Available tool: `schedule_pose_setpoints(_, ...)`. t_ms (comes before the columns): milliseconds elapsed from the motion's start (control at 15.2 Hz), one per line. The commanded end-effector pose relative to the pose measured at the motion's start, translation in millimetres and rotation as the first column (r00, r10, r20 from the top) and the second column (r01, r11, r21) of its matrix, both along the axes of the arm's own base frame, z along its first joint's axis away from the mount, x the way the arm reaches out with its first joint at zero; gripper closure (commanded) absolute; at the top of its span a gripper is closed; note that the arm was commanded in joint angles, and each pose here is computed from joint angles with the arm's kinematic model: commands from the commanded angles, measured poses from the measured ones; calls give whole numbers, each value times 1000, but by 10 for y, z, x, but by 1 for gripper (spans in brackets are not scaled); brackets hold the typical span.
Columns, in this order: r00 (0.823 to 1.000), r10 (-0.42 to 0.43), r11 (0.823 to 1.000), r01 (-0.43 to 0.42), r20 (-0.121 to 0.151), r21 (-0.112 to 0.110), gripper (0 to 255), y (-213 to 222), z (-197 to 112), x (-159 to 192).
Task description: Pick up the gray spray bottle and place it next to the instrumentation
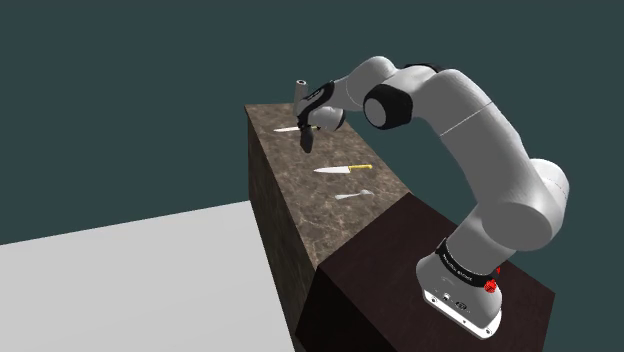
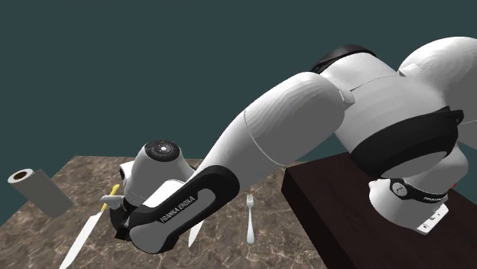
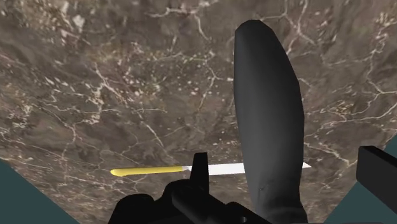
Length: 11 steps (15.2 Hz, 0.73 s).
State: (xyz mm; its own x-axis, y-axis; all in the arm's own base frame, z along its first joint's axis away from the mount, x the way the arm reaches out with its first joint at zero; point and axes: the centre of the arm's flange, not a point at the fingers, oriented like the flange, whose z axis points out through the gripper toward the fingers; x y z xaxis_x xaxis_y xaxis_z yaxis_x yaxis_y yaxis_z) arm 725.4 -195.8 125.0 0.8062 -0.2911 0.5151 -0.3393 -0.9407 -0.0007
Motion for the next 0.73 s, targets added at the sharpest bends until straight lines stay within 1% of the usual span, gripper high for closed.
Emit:
schedule_pose_setpoints(0, 1000, 0, 1000, 0, 1, 0, 0, 26, 178, -96)
schedule_pose_setpoints(132, 1000, 0, 1000, 0, 1, 0, 0, 68, 381, -210)
schedule_pose_setpoints(660, 1000, 0, 1000, 0, 1, 0, 0, 68, 380, -210)
